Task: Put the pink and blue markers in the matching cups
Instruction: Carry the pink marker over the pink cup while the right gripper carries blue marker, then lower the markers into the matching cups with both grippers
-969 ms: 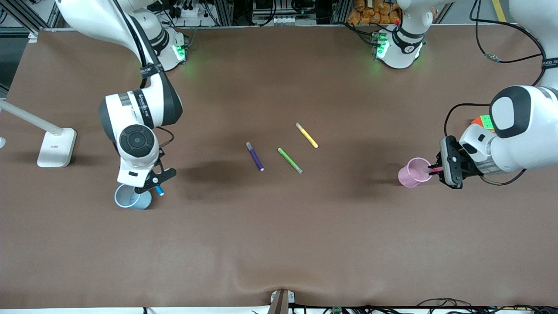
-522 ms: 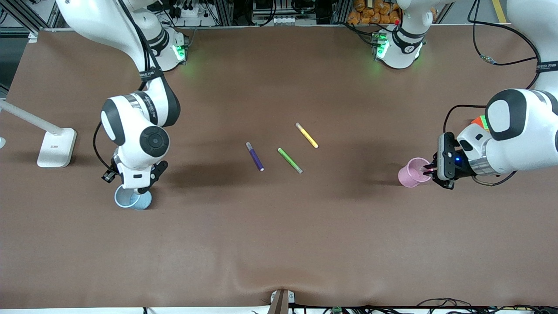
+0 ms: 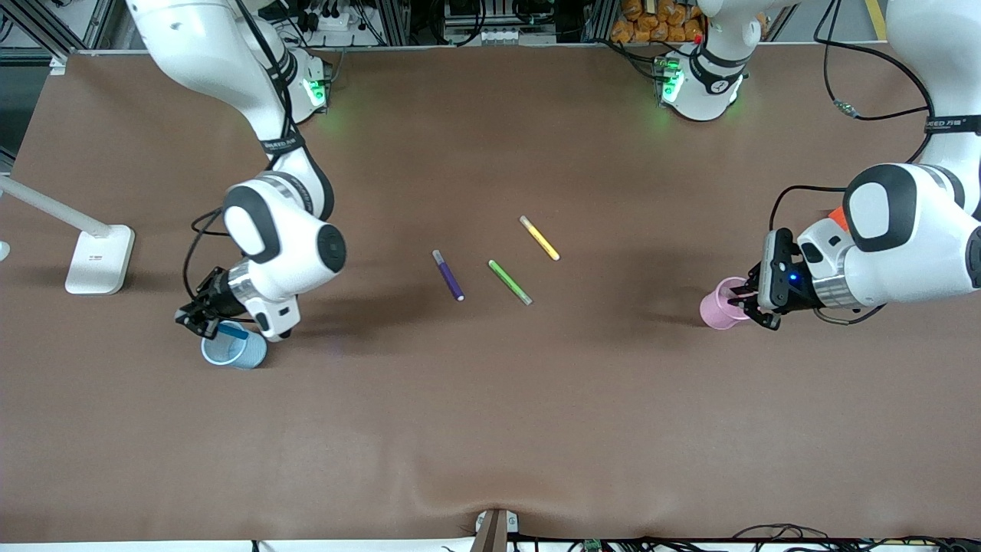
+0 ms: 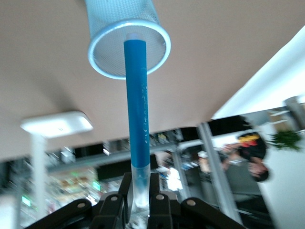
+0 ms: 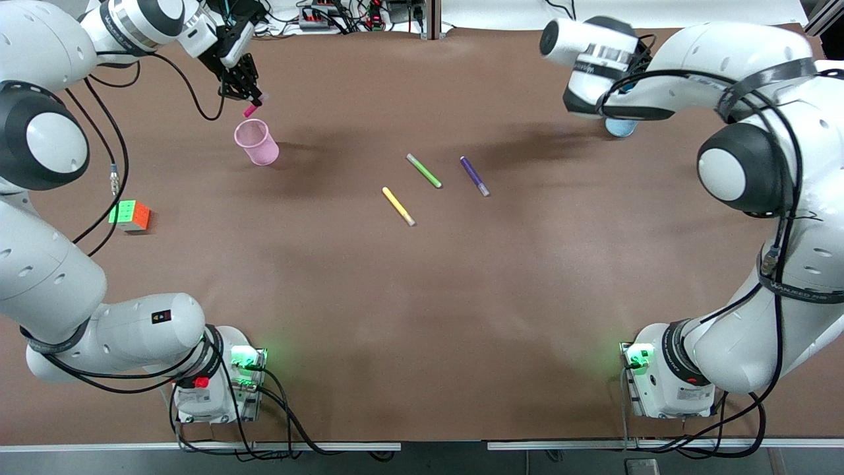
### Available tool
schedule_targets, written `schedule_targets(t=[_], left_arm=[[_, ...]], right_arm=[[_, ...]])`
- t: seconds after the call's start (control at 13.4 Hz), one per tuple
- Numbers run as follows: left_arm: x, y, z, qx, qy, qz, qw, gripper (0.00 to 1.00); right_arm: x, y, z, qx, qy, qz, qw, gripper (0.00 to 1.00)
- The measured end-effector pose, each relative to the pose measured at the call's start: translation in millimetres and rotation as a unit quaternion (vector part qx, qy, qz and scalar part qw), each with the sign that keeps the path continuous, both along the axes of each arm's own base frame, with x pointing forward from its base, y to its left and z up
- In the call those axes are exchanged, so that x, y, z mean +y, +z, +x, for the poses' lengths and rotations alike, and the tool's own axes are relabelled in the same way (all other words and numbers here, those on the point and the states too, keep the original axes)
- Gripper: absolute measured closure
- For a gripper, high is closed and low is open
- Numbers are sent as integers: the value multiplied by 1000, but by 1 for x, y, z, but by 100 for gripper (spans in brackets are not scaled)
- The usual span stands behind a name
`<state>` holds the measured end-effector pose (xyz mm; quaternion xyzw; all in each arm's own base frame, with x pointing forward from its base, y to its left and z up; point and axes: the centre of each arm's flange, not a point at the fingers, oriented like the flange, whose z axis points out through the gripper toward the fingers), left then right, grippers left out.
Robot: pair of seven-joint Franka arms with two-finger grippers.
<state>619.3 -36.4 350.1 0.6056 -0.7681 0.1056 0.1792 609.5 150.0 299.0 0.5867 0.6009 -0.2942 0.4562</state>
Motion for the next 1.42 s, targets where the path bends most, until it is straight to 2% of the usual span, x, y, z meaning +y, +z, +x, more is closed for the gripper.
schedule_targets(t=[0.22, 0.45, 0.67, 0.89, 0.97, 1.19, 1.42], left_arm=[[3, -8, -5, 3, -8, -13, 1000, 83], [8, -17, -10, 7, -16, -18, 1000, 83], [19, -28, -17, 12, -9, -48, 999, 83], [30, -38, -23, 13, -10, -67, 998, 83], [30, -39, -24, 14, -10, -68, 998, 83], [33, -43, -25, 18, -7, -70, 997, 83], [44, -58, -26, 18, 0, -98, 995, 83]], right_arm=[[10, -21, -2, 27, 56, -63, 996, 82], [9, -23, -1, 44, 89, -109, 989, 82], [20, -24, -10, 50, 91, -152, 983, 82], [28, -52, -22, 56, 89, -223, 969, 82], [29, -66, -25, 59, 89, -237, 966, 82], [24, -83, -25, 59, 95, -256, 960, 82], [11, -82, -19, 46, 91, -261, 960, 82]])
